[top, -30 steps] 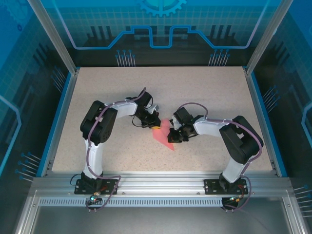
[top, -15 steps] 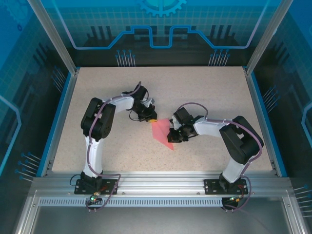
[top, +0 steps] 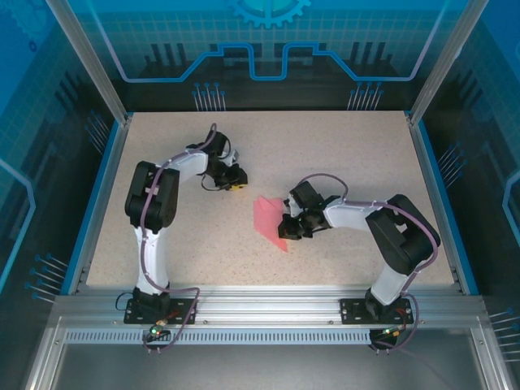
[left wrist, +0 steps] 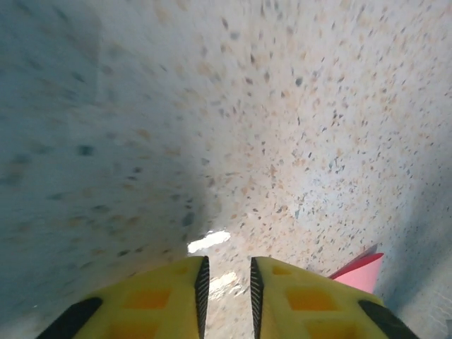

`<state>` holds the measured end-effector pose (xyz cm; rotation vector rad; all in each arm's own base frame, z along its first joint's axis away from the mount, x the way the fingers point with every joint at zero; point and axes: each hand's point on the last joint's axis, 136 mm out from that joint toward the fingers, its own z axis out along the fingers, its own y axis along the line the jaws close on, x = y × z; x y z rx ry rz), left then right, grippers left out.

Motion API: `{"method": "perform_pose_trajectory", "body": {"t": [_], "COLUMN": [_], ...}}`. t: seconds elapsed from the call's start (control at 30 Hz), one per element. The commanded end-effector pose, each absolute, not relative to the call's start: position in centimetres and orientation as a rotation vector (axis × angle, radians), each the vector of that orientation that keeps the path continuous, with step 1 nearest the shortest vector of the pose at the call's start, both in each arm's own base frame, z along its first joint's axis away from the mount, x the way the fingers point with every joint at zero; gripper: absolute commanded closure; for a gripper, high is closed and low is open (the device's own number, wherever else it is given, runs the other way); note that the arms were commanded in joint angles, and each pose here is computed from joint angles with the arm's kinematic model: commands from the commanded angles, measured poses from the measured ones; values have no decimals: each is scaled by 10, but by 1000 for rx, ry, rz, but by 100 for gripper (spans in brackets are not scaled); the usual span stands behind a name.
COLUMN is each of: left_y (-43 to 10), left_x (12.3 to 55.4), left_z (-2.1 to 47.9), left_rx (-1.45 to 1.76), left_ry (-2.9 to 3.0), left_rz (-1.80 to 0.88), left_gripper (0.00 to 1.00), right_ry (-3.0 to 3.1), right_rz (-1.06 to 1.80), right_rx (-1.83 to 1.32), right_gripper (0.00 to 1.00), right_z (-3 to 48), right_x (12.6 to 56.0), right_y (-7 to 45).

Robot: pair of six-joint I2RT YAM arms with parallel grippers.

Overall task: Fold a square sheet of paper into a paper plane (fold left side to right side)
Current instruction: Fourth fold the wing at the center of the table, then turn over the paper at the center of the table.

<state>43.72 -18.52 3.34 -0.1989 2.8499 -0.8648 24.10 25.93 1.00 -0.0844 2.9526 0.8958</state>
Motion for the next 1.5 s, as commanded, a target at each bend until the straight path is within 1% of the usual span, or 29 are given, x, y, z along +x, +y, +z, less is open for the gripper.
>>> {"method": "perform_pose_trajectory", "body": {"t": [0.0,0.03,0.17,0.27,0.4,0.63,0.83,1.1,1.47], "left_y": [-180,-180,-187,-198,-214,-246,-261,-272,-296], "left_x": [438,435,413,394,369,345,342,339,348], "left_z": [84,89,98,96,85,60,46,30,38], "left_rx": [-190,-200,-255,-276,-261,-232,-216,-208,-145], "left_ry": [2760,2750,2733,2743,2796,2870,2912,2966,2951], "left_rz": [-856,-872,-978,-1068,-1091,-1138,-1126,-1105,-1162], "left_gripper": [68,66,61,57,54,52,52,53,53], "right_ry": [3079,3053,2933,2857,2795,2702,2630,2602,2594], "right_rz": [849,859,824,755,666,666,734,768,811], "right_rx": [-38,-46,-108,-167,-209,-181,-164,-126,-63], "right_gripper": [100,100,88,77,63,50,46,46,43], "right_z": [-11,-7,19,38,53,68,83,95,94], "right_x": [208,212,233,245,254,262,262,259,253], "right_y": [256,259,264,259,245,229,225,214,200]}}
